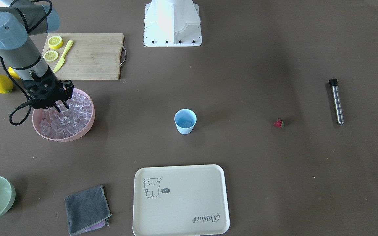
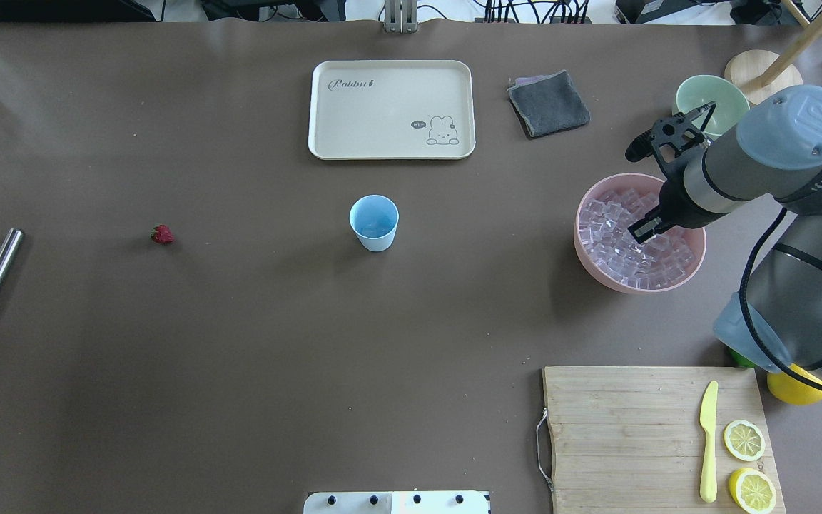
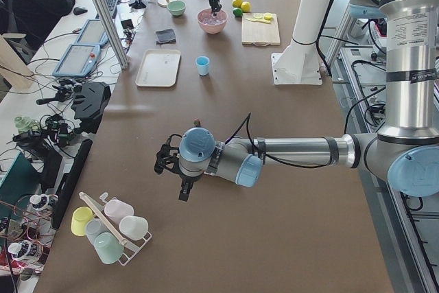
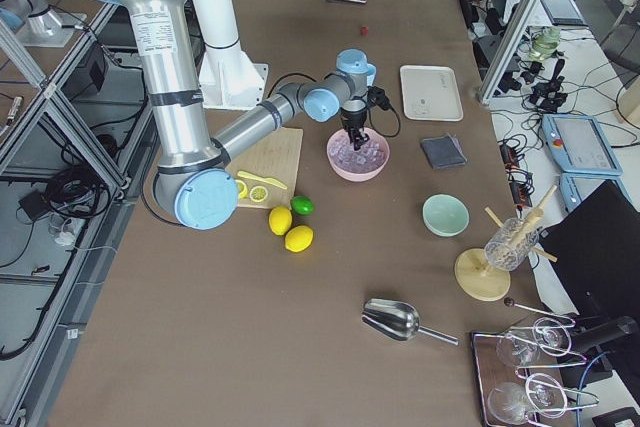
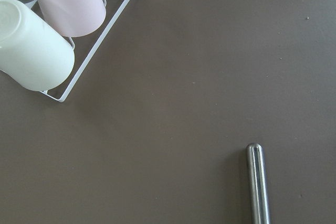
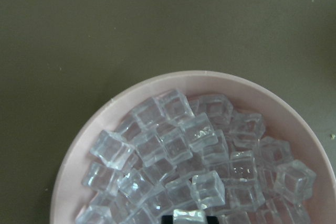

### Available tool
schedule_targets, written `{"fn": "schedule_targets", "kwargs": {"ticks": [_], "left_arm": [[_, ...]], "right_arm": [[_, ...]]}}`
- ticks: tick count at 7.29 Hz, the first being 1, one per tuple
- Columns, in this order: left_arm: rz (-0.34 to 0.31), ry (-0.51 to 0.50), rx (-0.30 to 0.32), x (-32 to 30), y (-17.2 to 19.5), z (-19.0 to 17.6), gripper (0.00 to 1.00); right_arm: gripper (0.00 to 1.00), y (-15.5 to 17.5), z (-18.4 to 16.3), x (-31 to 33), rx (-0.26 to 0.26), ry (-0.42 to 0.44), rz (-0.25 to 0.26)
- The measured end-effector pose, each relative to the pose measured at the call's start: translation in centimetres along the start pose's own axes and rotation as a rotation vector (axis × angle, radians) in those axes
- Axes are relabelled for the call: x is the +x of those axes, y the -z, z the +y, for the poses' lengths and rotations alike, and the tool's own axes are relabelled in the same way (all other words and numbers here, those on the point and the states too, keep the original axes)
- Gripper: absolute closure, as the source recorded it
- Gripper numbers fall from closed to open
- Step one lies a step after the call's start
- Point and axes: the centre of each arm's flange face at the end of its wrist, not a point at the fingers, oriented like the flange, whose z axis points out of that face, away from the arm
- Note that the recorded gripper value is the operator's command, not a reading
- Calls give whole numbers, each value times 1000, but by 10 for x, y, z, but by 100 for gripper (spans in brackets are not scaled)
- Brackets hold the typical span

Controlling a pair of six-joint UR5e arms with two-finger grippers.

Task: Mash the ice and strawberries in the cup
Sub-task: 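Carry the second ice cube with the right gripper to the cup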

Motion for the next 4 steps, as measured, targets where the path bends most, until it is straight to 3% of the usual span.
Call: {"fn": "schedule_targets", "kwargs": {"ticks": [2, 4], "left_arm": [[0, -1, -1, 0, -1, -2, 1], [0, -5, 0, 0, -1, -3, 1]], "right_arm": [[92, 23, -72, -68, 13, -133, -30], [93, 34, -116, -150, 44, -267, -58]]}}
